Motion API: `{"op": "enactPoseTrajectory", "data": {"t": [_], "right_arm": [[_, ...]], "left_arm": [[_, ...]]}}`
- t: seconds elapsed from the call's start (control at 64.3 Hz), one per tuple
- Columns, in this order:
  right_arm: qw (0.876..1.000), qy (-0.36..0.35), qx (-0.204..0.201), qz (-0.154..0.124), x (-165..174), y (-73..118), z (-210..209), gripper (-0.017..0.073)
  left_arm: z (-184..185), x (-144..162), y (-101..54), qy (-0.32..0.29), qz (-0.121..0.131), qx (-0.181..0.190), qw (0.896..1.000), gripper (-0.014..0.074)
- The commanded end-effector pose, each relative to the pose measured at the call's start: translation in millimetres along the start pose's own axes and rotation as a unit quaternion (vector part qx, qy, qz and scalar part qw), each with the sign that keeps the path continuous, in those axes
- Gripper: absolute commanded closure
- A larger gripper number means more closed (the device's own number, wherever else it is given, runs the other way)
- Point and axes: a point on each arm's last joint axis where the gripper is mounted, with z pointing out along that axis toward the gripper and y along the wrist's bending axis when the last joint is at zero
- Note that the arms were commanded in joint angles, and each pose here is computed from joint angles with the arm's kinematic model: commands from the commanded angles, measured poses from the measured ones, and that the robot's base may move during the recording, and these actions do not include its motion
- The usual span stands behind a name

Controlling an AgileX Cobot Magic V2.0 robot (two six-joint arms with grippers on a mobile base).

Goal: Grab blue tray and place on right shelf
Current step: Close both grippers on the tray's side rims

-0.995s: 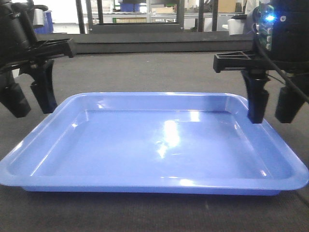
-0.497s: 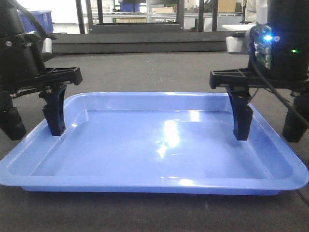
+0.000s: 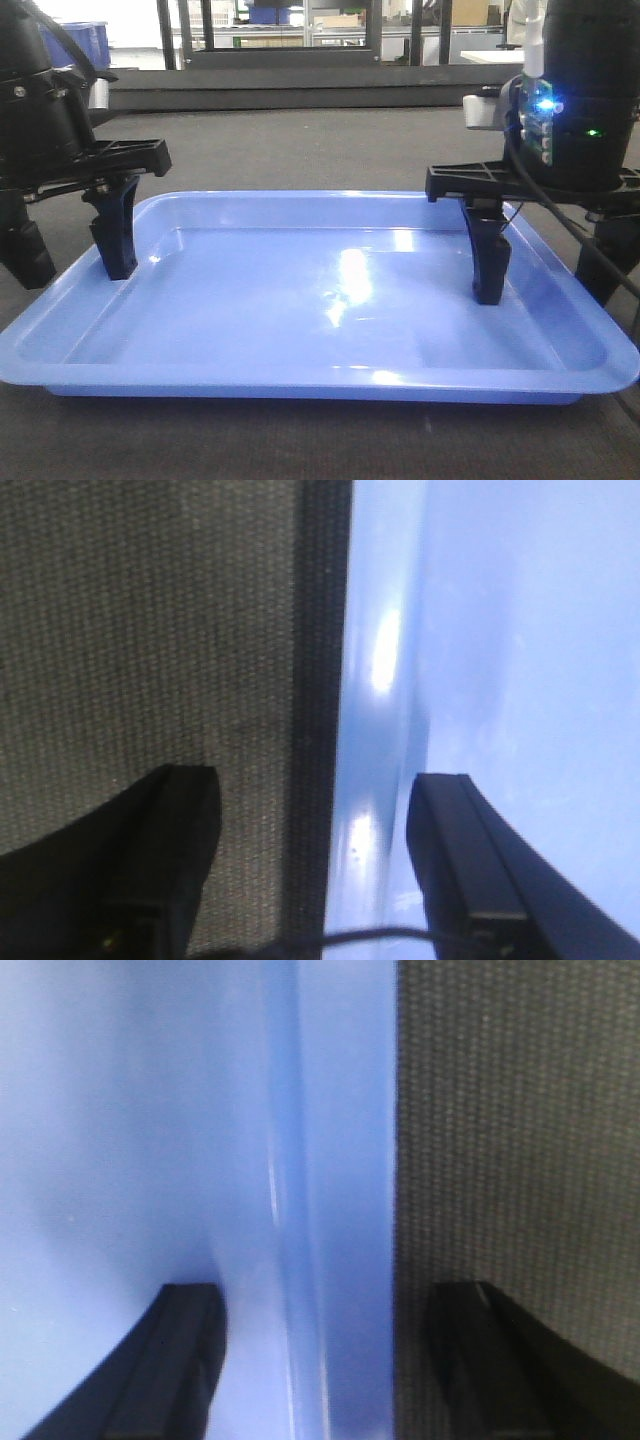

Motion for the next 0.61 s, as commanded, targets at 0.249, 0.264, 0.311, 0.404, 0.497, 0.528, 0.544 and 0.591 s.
{"op": "enactPoseTrajectory", "data": {"t": [0.249, 0.264, 0.311, 0.404, 0.497, 0.528, 0.544, 0.591], "right_arm": [[0.999, -0.029, -0.018, -0.001, -3.5, 2.7, -17.0, 0.002], [0.999, -0.029, -0.018, -0.001, -3.5, 2.7, -17.0, 0.002], [0.999, -0.029, -0.018, -0.001, -3.5, 2.7, -17.0, 0.0021], [0.999, -0.029, -0.017, -0.001, -3.4, 2.6, -17.0, 0.0061], [0.999, -0.029, -0.017, -0.001, -3.4, 2.6, -17.0, 0.0151], [0.999, -0.028, -0.018, -0.001, -3.3, 2.6, -17.0, 0.0178], [0.999, -0.028, -0.018, 0.0, -3.3, 2.7, -17.0, 0.0189], [0.999, -0.028, -0.018, 0.0, -3.3, 2.7, -17.0, 0.0218]], "left_arm": [[-16.6, -0.8, -16.9, -0.034, 0.022, 0.018, 0.999, 0.027], [-16.5, -0.2, -18.2, -0.034, 0.024, 0.019, 0.999, 0.027], [-15.4, 0.7, -20.6, -0.032, 0.029, 0.018, 0.999, 0.027], [-14.6, 1.6, -24.8, -0.035, 0.035, 0.02, 0.999, 0.0273], [-14.6, 1.4, -24.9, -0.035, 0.035, 0.021, 0.999, 0.0316], [-14.6, 1.3, -24.6, -0.036, 0.036, 0.019, 0.999, 0.0331], [-14.6, 1.2, -24.4, -0.036, 0.037, 0.018, 0.998, 0.0338], [-14.6, 1.2, -23.5, -0.035, 0.037, 0.016, 0.999, 0.0355]]}}
